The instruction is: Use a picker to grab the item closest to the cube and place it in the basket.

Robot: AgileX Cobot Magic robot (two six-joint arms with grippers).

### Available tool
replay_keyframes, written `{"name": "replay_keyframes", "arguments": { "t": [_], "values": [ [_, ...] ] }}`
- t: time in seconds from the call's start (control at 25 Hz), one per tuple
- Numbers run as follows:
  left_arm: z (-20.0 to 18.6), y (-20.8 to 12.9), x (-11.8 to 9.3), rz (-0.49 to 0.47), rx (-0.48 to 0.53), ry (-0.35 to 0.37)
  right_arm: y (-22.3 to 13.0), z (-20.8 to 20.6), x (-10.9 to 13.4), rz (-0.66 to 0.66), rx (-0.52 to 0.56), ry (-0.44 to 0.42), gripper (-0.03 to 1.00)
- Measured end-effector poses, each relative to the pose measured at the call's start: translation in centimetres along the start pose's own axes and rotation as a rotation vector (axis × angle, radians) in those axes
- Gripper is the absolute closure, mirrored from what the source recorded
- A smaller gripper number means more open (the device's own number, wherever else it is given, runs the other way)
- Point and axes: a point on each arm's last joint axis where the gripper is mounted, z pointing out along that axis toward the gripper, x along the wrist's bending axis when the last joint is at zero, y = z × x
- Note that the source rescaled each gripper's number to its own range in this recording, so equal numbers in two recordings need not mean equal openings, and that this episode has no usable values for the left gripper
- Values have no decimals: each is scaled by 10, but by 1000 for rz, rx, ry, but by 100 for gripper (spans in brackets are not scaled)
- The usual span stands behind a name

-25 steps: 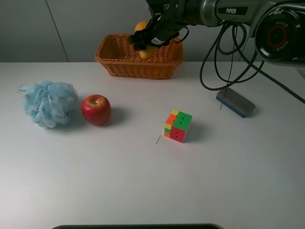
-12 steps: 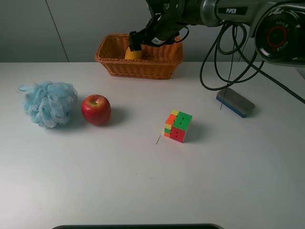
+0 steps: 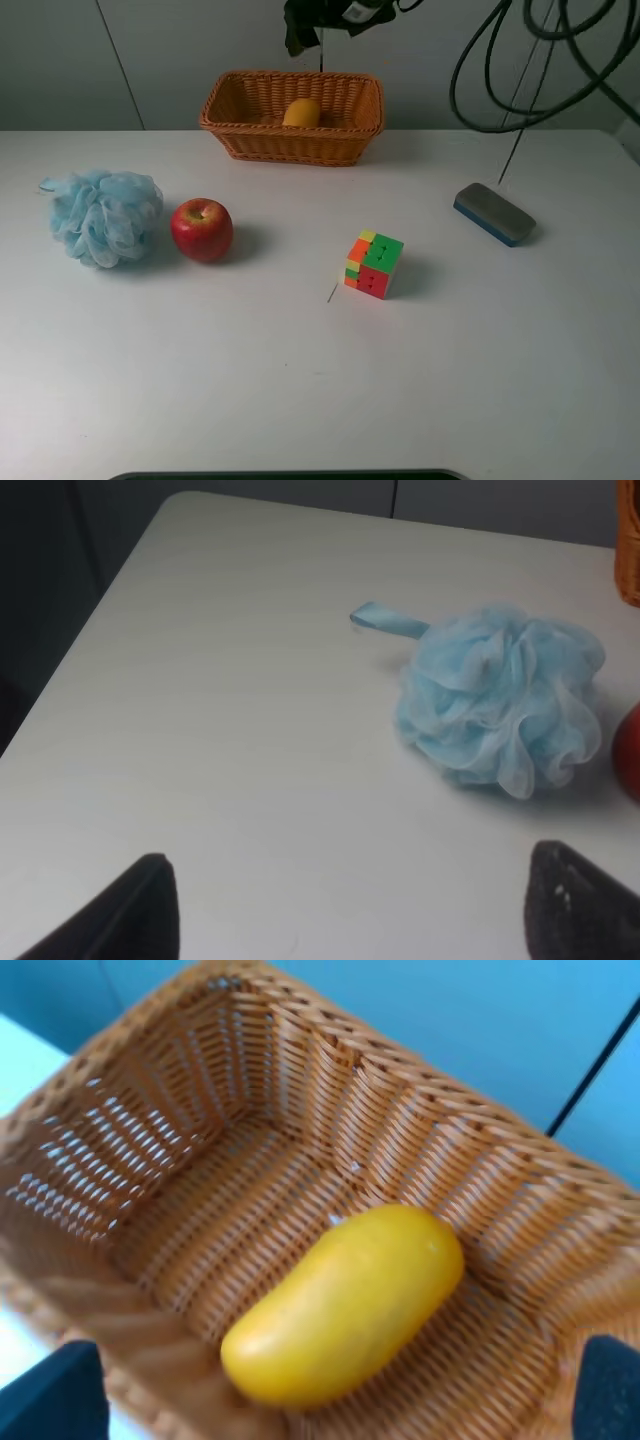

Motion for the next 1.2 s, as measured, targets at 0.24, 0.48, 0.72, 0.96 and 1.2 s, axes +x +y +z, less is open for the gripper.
{"name": "replay_keyframes", "arguments": {
  "t": [0.24,0.48,0.72,0.96,1.2],
  "values": [
    [0,0,0,0,-1,0,18,-126,-33,38,-46,-63,-3],
    [0,0,0,0,-1,0,-7,-260,-78,111,-84,-258,-3],
    [0,0,0,0,-1,0,-61,-370,-91,223,-141,-456,-3],
    [0,0,0,0,0,0,-123,-430,-56,267,-164,-603,-3],
    [0,0,0,0,0,0,-181,-434,13,268,-317,-523,-3]
  ]
}}
